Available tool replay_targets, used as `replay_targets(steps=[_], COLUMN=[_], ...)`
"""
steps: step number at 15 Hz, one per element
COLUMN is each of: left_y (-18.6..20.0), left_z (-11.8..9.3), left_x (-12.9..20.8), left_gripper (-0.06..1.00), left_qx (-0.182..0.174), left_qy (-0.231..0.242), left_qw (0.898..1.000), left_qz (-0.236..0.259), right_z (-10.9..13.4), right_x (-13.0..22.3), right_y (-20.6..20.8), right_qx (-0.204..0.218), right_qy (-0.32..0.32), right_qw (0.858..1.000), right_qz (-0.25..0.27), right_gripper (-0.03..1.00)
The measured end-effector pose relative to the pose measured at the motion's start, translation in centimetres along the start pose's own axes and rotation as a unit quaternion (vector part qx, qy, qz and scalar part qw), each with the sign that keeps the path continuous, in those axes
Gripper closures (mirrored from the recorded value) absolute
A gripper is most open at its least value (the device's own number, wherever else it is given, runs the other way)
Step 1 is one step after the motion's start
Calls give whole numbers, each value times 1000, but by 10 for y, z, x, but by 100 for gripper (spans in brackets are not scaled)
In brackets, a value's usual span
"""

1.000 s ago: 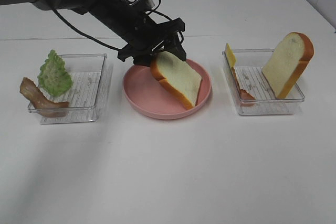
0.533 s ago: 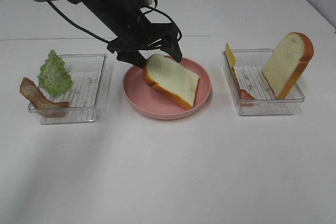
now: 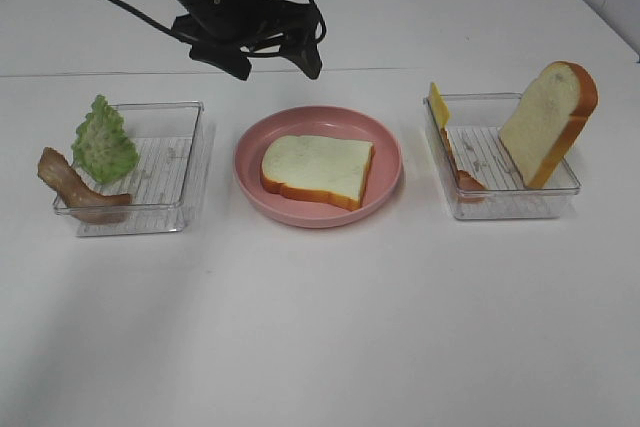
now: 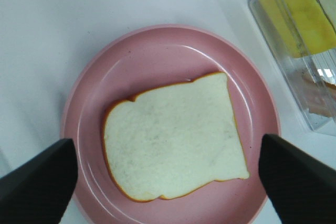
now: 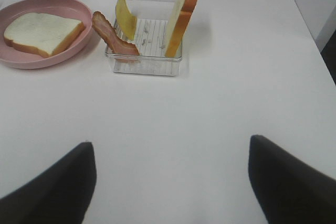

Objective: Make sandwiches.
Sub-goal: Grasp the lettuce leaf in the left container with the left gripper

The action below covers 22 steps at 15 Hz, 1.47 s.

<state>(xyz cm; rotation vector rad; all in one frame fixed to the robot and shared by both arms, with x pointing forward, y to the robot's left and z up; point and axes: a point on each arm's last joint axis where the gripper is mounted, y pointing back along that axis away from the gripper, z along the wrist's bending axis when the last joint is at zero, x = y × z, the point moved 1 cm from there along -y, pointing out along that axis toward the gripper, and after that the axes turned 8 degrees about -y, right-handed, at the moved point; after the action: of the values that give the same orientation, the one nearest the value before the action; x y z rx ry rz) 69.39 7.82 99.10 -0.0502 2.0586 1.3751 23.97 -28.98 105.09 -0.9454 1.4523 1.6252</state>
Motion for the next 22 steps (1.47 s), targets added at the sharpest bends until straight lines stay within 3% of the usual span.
replay_targets(steps=[2, 3, 6, 10, 13, 15, 18, 22], left_y=[20, 46, 79, 106, 118, 122, 118, 84], left_z=[3, 17, 38, 47, 59, 67, 70, 82], left_x=[-6, -9, -3, 2, 10, 11, 13, 22], left_gripper=[6, 6, 8, 14, 17, 18, 18, 18], left_qx=[-9, -33, -77, -139, -208, -250, -263, -262], left_qy=[-1, -5, 3, -20, -6, 9, 23, 30], left_qw=[1000, 999, 997, 989, 973, 963, 959, 955], left_qz=[-13, -11, 22, 52, 96, 98, 101, 138], right_z=[0, 0, 0, 0, 0, 0, 0, 0], right_x=[0, 0, 0, 0, 0, 0, 0, 0], right_y=[0, 0, 0, 0, 0, 0, 0, 0], right_qx=[0, 0, 0, 0, 0, 0, 0, 0], right_qy=[0, 0, 0, 0, 0, 0, 0, 0], right_qw=[1000, 1000, 1000, 1000, 1000, 1000, 1000, 1000], right_qz=[0, 0, 0, 0, 0, 0, 0, 0], right_gripper=[21, 21, 21, 21, 21, 21, 21, 21])
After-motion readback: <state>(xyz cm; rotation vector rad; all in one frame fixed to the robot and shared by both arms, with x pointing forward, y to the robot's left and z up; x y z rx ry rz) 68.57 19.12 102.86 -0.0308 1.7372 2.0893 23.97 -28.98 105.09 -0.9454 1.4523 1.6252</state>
